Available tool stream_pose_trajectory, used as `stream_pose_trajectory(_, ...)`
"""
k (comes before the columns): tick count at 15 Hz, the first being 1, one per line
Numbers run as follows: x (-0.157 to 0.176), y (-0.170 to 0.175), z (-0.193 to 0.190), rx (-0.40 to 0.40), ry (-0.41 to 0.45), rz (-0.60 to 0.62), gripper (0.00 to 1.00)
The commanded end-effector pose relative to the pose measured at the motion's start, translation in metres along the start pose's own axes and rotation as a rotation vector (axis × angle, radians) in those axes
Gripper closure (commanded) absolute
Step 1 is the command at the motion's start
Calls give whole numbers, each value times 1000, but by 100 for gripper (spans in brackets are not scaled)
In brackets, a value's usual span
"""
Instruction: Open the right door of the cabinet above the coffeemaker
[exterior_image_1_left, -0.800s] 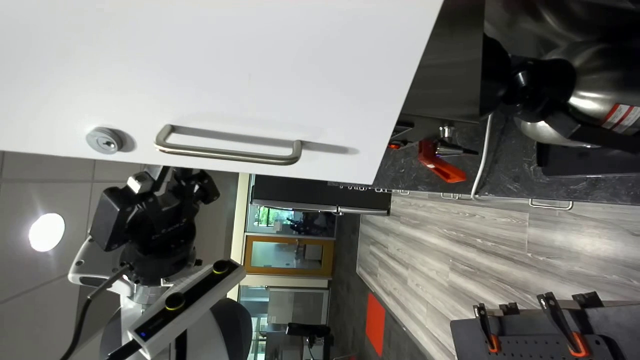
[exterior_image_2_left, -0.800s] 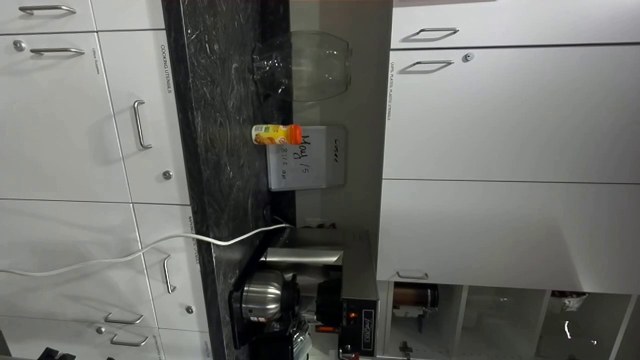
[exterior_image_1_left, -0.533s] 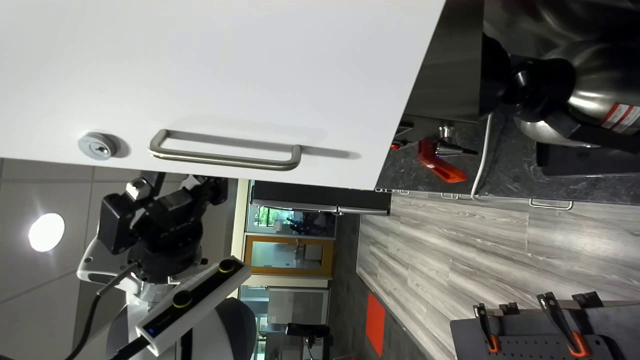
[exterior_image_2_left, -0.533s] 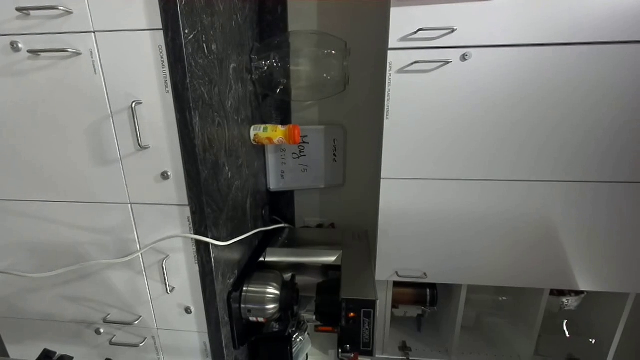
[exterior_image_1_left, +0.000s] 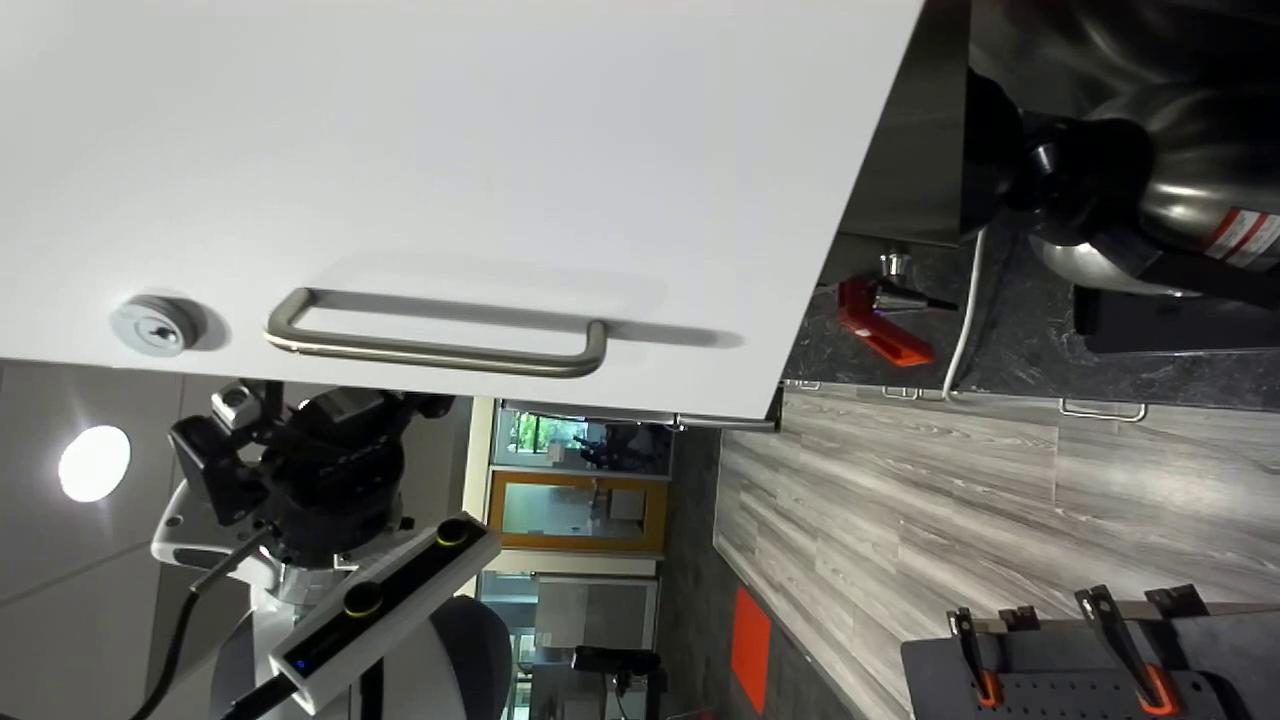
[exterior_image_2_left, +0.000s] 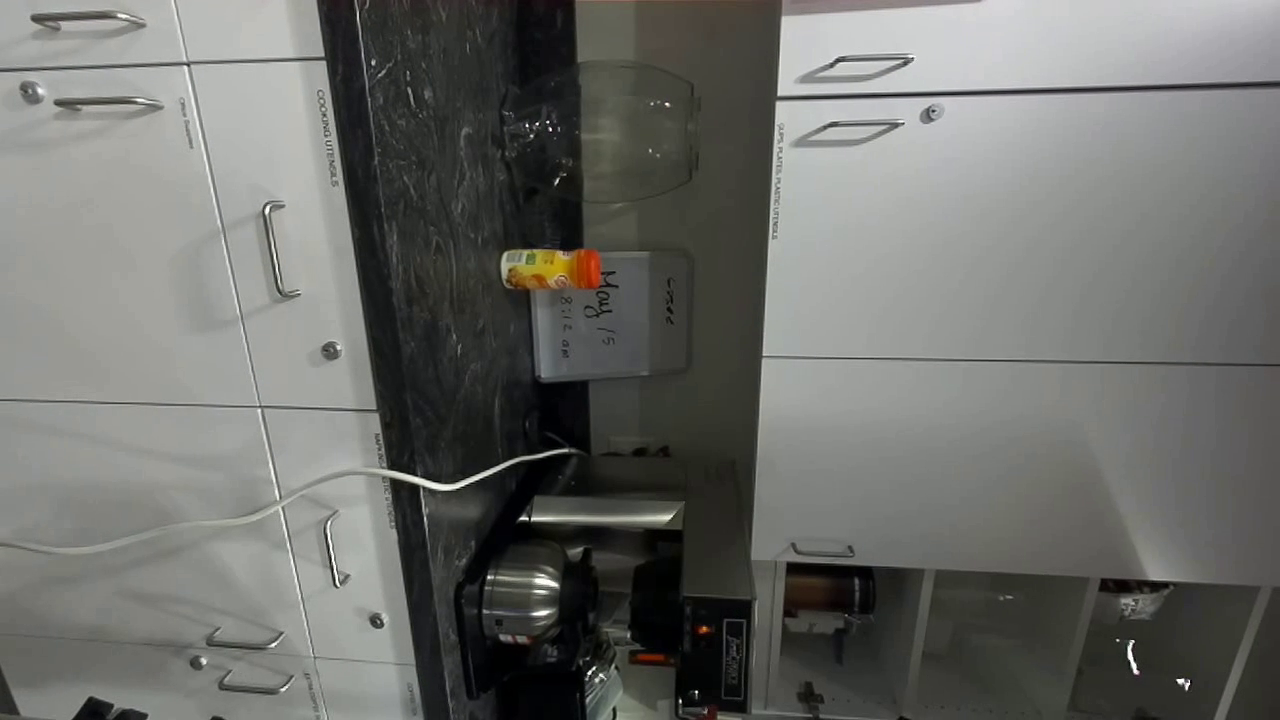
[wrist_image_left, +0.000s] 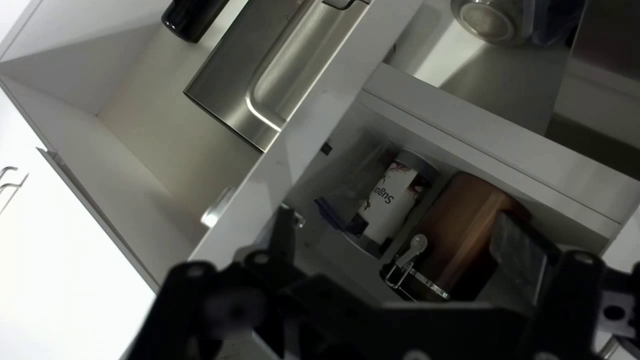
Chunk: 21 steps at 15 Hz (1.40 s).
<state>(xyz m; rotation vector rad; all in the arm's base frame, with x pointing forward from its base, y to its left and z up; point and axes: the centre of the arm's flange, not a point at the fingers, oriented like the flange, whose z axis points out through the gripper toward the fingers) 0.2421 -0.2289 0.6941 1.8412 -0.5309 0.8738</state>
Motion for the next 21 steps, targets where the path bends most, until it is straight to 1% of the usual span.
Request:
stream_pose_trajectory(1,28,-16,14,-20,-22,9,0)
stream_pose_trajectory(3,30,-22,15,3,-31,7,0)
stream_pose_trajectory(4,34,-33,16,34,-25,3,0)
stream_pose_trajectory(8,50,-79,1,94,-5,-27,0)
stream_pose_trajectory(11,61,-101,-12,114,4,-17,0)
stream_pose_trajectory(14,66,-113,-21,113,-1,1,0)
stream_pose_trajectory(17,68,-118,-24,105,0,-2,0)
stream_pose_trajectory(18,58,-115,-23,123,15,-19,0)
stream_pose_trajectory(21,59,-116,-24,121,15,-22,0)
